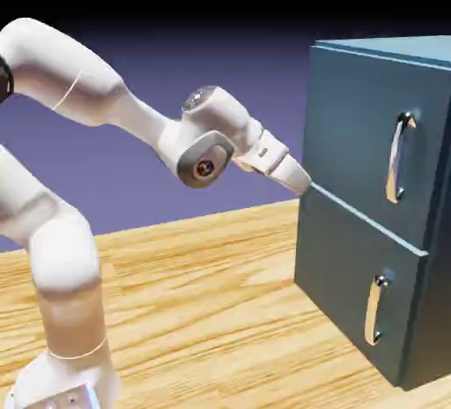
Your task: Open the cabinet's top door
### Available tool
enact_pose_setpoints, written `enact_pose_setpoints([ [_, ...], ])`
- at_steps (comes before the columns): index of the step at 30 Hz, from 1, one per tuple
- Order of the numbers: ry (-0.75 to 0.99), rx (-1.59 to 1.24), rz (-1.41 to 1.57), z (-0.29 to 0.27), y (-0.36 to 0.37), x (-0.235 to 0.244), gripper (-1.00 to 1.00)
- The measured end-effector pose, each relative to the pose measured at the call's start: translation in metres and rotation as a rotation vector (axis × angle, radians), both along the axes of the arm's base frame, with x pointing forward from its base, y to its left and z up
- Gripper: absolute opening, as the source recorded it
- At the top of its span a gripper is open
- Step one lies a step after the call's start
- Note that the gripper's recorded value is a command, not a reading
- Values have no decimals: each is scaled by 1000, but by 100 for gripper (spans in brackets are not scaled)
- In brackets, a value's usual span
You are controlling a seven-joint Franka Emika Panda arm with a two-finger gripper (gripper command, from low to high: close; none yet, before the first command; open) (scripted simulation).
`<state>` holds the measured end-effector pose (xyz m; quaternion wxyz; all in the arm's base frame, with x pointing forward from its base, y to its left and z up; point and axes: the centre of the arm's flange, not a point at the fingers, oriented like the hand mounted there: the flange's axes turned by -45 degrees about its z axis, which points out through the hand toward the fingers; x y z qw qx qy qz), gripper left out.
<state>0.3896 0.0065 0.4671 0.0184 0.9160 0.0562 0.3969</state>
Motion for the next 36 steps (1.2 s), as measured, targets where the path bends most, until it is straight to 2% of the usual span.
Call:
enact_pose_setpoints([
  [19,-314,-784,572,111,-1,-20,0],
  [36,-461,-1557,842,144,-55,-38,0],
])
